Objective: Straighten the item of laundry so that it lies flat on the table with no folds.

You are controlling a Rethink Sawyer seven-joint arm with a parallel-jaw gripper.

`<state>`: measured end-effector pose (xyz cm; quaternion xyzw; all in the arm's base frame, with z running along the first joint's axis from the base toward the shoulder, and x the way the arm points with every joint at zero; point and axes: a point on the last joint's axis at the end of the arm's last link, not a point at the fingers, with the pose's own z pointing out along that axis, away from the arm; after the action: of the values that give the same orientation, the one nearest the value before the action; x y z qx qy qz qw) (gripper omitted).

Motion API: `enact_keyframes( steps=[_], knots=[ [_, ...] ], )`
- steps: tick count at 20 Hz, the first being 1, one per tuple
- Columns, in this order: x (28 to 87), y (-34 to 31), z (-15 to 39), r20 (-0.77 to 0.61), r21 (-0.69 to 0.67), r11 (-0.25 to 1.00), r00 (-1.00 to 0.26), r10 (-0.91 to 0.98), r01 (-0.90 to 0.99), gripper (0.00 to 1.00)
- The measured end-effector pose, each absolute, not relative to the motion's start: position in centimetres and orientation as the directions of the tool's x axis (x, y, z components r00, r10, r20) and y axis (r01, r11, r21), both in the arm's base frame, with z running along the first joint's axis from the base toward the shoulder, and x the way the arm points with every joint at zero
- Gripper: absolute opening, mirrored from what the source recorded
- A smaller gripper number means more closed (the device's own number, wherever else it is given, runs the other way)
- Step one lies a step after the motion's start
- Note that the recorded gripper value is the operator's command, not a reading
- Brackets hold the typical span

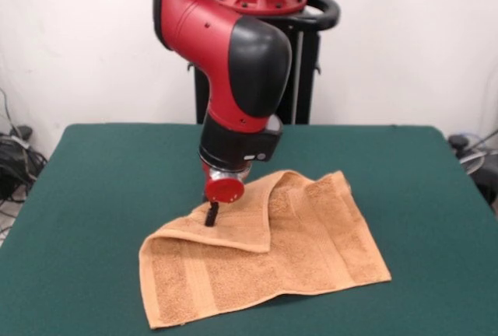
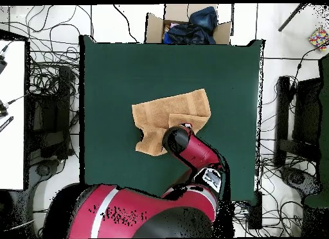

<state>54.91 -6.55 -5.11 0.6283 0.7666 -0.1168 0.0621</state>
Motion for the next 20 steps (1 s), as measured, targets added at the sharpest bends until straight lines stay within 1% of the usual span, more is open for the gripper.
enact_keyframes(
  steps=[12, 20],
  knots=[
    [57.4, -8.8, -5.0, -0.262, -0.107, 0.185, -0.207, 0.943, 0.977, 1.0],
    [59.0, -9.0, -4.2, -0.247, -0.114, 0.189, -0.213, 0.945, 0.975, 1.0]
  ],
)
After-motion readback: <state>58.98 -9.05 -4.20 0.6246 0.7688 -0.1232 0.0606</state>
